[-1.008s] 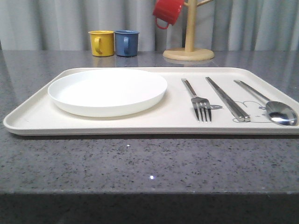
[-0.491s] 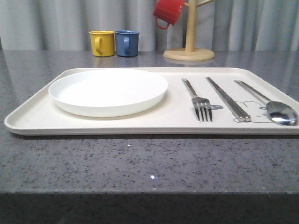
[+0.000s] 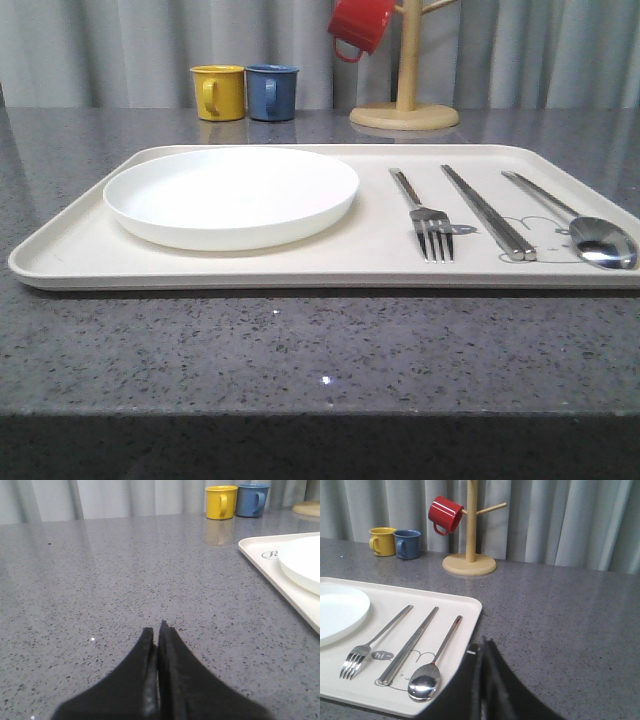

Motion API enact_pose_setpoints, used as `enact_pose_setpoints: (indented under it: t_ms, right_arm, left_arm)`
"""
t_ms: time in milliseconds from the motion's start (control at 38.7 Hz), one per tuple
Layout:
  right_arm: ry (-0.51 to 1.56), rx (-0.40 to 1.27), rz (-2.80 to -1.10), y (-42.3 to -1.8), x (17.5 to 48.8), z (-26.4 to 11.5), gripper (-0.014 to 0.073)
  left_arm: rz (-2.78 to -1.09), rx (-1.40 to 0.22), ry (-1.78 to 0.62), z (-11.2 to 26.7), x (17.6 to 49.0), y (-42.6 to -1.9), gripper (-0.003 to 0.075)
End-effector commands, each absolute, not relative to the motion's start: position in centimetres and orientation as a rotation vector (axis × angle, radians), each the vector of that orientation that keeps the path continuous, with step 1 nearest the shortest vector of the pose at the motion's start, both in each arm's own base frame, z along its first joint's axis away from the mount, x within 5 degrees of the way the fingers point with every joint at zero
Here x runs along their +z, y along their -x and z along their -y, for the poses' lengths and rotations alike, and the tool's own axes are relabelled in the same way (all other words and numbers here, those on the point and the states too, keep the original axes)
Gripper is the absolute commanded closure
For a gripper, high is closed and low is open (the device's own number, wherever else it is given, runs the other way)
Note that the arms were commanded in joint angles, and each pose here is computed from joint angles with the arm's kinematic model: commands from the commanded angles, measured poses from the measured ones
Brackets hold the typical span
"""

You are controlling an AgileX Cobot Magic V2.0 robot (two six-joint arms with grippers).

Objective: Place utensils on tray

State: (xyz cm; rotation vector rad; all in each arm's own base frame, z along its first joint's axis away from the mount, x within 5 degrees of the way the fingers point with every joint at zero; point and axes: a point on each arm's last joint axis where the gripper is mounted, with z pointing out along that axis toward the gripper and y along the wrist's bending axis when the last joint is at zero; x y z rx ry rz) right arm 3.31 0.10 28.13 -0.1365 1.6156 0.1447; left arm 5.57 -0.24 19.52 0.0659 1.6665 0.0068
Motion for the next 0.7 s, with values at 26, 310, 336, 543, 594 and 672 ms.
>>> enact_pose_setpoints:
  t_ms: [26,310,336,543,594,672]
  right_arm:
    - [0.149,0.133,-1.526,-3.2,29.6,-0.1,0.0664]
    - [0.149,0.133,-1.526,-3.2,29.6,-0.1,0.0664]
    - [0.149,0.133,-1.526,-3.2,29.6,-0.1,0.0664]
    - [0.150,0.097,-1.537,-3.9,28.0,-0.2,0.0664]
    - [0.137,0.072,-1.529,-4.3,26.7,-0.3,0.0664]
    - [0.087,0.039,-1.519,-5.0,24.1,-0.3,0.0664]
  left_arm:
    - [-1.566,-0.003,-0.040,0.2,20.3,-5.5,0.0738]
    - [-1.566,-0.003,-0.040,0.2,20.3,-5.5,0.0738]
    - [-1.566,-0.003,-0.040,0.2,20.3,-5.5,0.0738]
    - [-1.566,-0.003,-0.040,0.2,20.3,-5.5,0.0738]
    - [-1.566,-0.003,-0.040,0.2,20.3,-5.5,0.0738]
    - [-1.566,-0.003,-0.040,0.2,20.3,-5.5,0.0738]
